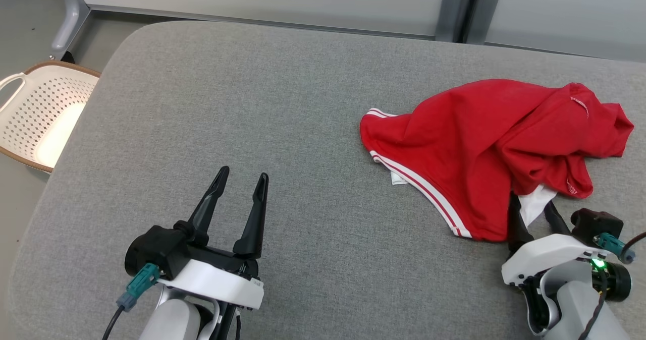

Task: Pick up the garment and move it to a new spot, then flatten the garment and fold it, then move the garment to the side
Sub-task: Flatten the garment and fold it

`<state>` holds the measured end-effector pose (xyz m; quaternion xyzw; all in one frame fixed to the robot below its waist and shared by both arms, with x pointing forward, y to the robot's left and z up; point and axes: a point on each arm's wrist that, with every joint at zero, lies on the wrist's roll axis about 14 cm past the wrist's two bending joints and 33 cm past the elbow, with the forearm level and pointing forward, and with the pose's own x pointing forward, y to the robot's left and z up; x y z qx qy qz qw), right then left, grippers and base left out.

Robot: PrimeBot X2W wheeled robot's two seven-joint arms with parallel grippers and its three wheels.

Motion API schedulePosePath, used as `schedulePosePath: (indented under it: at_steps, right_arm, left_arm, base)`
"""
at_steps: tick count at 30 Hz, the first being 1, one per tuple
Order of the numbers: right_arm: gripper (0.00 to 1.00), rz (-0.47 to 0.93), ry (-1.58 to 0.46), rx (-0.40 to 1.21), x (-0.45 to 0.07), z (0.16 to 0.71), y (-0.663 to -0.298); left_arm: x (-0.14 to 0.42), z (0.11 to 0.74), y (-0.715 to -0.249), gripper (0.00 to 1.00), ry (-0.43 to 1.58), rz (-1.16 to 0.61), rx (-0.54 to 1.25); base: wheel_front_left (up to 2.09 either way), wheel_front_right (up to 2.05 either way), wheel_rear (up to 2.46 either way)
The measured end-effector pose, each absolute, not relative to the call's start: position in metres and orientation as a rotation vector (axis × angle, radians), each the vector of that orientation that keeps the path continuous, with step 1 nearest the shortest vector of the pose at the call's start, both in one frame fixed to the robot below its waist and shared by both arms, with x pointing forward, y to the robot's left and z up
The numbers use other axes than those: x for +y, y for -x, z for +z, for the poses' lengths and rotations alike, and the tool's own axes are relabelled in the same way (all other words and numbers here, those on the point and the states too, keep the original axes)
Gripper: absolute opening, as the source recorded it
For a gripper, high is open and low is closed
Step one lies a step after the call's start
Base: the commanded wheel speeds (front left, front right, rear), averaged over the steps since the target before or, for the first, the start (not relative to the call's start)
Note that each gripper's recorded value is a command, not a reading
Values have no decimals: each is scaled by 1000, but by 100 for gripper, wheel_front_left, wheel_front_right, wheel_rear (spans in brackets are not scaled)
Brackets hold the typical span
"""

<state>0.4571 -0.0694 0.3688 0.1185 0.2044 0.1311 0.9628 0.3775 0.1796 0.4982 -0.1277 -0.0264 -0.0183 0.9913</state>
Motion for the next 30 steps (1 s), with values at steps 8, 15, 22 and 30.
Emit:
schedulePosePath:
  at_steps: [8, 15, 22, 30]
  right_arm:
    - [0, 265, -293, 355, -64, 385, -461]
    - [0, 192, -380, 50, -99, 474, -480]
    - [0, 71, -406, -305, -166, 581, -471]
    - [0, 29, -306, -641, -198, 692, -448]
  left_arm:
    - [180, 501, -380, 100, 255, -39, -61]
    - [169, 509, -381, 100, 252, -76, -85]
    - [150, 519, -380, 100, 262, -135, -110]
    - [139, 523, -374, 100, 275, -166, -118]
  base:
    - [0, 0, 0]
    - [0, 0, 0]
    - [0, 0, 0]
    - [0, 0, 0]
